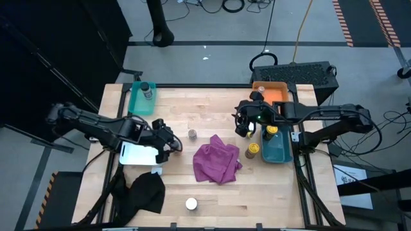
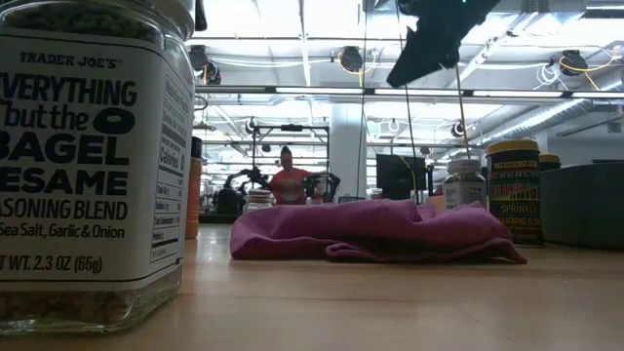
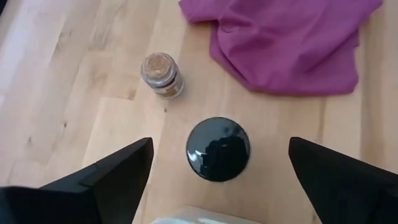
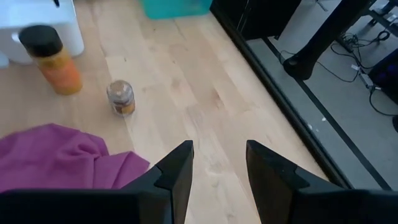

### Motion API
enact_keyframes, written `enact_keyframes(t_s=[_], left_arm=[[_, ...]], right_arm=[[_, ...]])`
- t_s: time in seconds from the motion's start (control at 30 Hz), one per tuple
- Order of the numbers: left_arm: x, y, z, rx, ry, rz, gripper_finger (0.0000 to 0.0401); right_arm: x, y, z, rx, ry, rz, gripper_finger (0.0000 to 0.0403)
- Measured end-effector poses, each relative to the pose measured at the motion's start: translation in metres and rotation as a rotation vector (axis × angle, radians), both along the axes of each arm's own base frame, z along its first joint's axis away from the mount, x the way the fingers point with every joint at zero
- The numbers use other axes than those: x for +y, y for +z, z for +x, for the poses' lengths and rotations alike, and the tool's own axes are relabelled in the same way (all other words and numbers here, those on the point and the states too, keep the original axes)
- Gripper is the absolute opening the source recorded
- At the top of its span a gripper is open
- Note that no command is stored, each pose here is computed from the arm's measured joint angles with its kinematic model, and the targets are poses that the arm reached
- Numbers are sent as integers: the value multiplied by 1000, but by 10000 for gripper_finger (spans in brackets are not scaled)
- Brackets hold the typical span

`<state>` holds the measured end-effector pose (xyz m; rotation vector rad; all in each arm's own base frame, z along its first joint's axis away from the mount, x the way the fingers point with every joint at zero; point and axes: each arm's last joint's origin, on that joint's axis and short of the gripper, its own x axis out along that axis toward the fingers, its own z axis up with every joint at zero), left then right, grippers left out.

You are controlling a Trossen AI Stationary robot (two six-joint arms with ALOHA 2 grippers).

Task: Sort spices by type
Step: Put the black seasoning bottle into the blue bin

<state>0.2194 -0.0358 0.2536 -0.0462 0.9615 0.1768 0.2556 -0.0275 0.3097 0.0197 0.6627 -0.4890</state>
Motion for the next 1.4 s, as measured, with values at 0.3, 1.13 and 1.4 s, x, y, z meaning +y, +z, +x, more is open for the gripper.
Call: enact_keyframes(t_s=[0.3, 1.13, 1.4], left_arm=[[6, -19, 14, 70, -2, 2, 382], [9, -44, 27, 157, -44, -10, 332], [13, -58, 23, 160, -28, -9, 248]], right_arm=[[-6, -5, -1, 12, -22, -1, 130], [-7, -5, -2, 11, -25, 4, 130], [-7, -5, -1, 10, -25, 3, 130]])
